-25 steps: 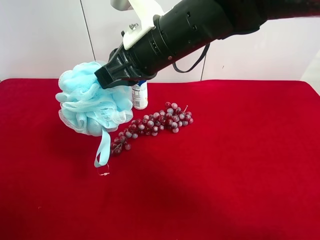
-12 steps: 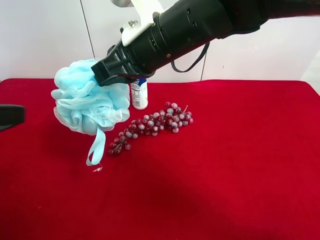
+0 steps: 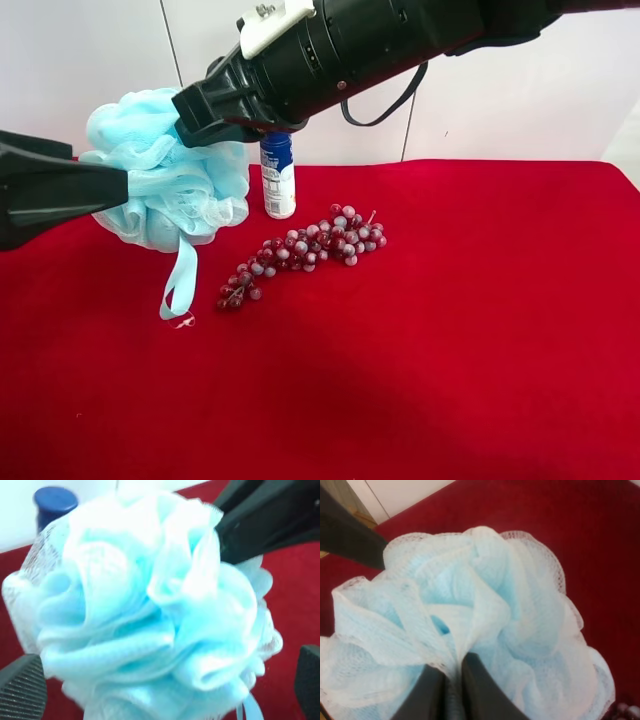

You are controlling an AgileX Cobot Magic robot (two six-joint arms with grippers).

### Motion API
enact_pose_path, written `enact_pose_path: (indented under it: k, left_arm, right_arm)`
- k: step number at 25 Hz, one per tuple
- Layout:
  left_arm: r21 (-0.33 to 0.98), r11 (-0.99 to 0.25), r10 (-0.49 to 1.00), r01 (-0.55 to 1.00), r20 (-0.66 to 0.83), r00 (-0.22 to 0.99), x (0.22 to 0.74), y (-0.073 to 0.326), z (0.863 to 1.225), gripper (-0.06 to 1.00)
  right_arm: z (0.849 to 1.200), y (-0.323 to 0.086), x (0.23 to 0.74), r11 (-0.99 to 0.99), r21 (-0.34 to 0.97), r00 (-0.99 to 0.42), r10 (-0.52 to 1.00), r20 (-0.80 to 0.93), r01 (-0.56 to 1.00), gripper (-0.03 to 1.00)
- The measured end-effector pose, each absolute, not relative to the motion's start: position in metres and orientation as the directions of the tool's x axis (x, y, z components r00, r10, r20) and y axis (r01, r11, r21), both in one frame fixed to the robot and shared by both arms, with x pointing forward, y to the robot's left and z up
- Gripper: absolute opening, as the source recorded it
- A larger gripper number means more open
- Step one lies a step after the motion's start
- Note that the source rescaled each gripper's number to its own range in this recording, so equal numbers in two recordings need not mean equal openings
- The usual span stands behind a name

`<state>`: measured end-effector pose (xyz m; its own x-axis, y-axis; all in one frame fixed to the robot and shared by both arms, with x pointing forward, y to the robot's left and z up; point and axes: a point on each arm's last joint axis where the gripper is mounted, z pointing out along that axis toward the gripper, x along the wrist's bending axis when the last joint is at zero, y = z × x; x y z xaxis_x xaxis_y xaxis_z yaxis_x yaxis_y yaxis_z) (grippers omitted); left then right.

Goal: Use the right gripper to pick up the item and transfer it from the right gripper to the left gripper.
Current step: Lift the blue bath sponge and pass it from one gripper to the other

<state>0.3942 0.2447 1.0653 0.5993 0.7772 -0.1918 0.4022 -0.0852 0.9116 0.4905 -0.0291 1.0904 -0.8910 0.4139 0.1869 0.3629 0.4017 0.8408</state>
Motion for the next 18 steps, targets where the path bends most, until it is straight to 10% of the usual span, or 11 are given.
enact_pose_path:
  k: [18]
  left_arm:
    - [0.871,-0.256,0.808,0.420,-0.046,0.588,0.428,0.187,1.027,1.00]
  right_arm:
    - [1.090,-0.029,0.490,0.402,0.841,-0.891,0.414,0.187,0.363,0.01]
